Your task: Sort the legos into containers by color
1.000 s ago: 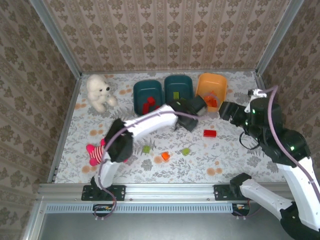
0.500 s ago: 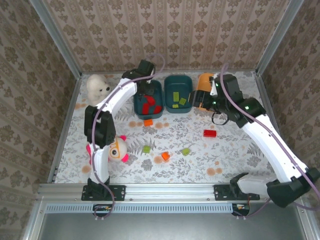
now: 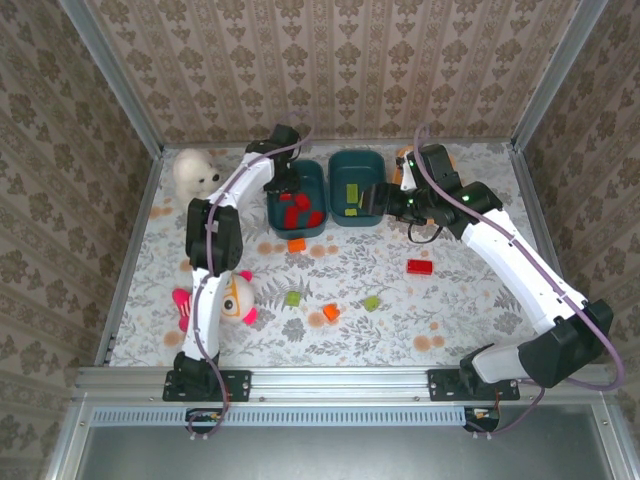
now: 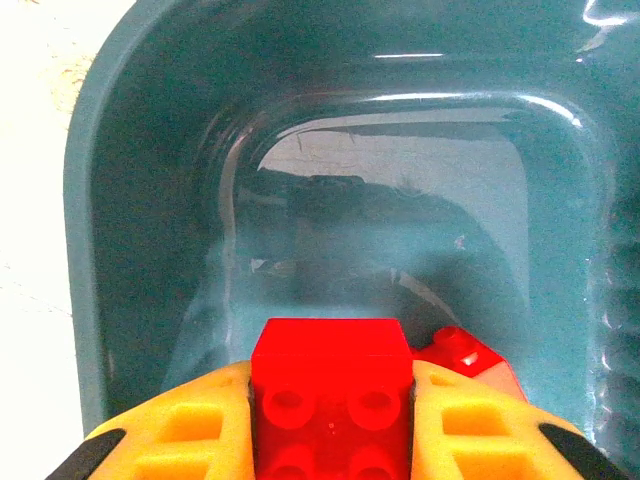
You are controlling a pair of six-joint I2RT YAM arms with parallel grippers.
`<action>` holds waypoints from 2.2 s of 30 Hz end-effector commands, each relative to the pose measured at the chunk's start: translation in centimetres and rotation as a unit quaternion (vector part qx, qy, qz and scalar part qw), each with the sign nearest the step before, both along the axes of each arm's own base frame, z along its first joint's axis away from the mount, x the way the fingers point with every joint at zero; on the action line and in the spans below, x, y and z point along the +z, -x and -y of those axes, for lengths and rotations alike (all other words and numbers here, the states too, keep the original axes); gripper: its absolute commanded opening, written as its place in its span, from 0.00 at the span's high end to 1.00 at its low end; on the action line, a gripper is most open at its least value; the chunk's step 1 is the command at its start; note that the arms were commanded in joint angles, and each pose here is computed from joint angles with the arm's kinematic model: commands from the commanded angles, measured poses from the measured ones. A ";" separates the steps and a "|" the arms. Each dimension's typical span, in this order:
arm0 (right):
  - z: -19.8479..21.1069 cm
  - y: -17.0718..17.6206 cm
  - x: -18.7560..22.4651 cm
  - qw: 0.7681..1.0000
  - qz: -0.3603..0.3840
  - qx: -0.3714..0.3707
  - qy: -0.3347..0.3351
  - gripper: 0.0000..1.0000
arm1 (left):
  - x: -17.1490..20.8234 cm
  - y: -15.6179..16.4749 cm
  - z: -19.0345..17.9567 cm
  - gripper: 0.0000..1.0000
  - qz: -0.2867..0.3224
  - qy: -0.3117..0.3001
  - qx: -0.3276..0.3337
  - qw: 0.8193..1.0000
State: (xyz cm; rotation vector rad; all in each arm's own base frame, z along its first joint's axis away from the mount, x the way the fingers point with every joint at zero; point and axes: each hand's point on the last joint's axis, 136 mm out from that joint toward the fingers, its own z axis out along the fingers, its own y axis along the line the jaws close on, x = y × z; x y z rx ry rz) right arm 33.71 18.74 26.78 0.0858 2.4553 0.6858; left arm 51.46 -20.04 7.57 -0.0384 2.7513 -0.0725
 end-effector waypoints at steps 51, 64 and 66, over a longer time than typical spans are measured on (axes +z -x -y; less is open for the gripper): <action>-20.1 -4.3 -24.0 0.971 0.060 0.041 0.227 0.03 | 10.5 26.1 -13.1 0.30 0.075 0.168 0.142 0.973; -20.2 -6.4 -25.7 0.969 0.046 0.025 0.240 0.28 | 10.7 26.5 -13.0 0.33 0.074 0.182 0.142 0.970; -20.1 -6.5 -25.6 0.969 0.046 0.023 0.243 0.34 | 10.5 26.6 -13.0 0.33 0.073 0.182 0.143 0.970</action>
